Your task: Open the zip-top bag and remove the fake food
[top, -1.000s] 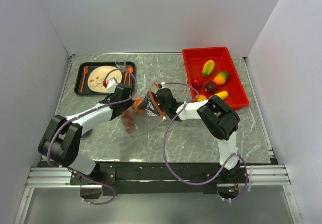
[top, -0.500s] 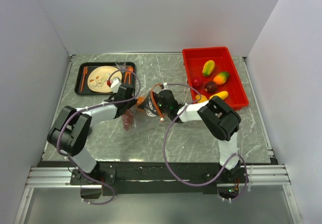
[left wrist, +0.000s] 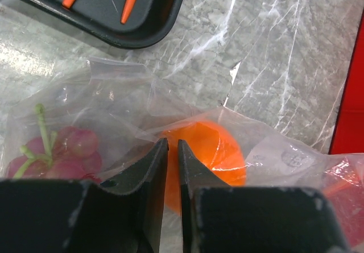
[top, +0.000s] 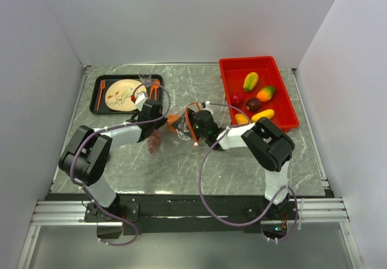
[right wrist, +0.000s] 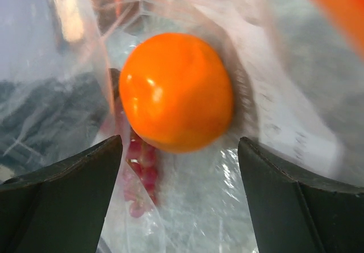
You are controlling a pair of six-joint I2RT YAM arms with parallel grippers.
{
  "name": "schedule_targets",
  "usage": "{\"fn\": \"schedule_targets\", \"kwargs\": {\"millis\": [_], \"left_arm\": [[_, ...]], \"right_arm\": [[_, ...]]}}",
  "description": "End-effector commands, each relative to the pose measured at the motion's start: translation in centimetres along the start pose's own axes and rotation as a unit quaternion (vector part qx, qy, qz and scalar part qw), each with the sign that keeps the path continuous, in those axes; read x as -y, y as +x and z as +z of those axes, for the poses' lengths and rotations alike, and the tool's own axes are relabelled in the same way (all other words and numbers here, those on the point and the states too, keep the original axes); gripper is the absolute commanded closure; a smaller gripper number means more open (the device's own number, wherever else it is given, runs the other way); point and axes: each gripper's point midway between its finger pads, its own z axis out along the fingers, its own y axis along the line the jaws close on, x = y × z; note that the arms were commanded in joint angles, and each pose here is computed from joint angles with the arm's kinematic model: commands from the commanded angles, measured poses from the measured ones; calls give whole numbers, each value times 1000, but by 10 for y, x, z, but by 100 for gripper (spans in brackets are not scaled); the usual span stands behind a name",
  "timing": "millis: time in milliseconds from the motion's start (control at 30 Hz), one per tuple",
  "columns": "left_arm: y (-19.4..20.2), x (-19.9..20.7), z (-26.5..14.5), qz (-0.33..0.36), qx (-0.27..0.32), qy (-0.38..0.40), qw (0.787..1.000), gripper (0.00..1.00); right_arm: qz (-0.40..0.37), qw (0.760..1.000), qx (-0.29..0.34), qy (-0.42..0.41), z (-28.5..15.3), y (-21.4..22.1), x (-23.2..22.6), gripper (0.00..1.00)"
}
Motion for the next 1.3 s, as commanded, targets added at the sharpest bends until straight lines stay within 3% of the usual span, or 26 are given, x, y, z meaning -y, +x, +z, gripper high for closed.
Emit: {"fn": "schedule_targets", "kwargs": {"millis": [0,200,367,700,1267], "left_arm": [[-13,16,-6,3,16,24,1000,81],[-37,37,-27,-1,54,48,997,81],[-37,45,-23,2,51,51,997,80],[-13,36,20,22,24,22,999,83],[41,27,20,15,-37,16,999,85]], "right_arm": [[20,998,55,9,-15,-29,-5,11],[17,998,57,13,-11,-34,0,13],[14,998,55,9,-3,-36,-2,14],[3,999,37,12,9,-29,5,15],[-9,1000,12,-11,15,-18,3,19]]}}
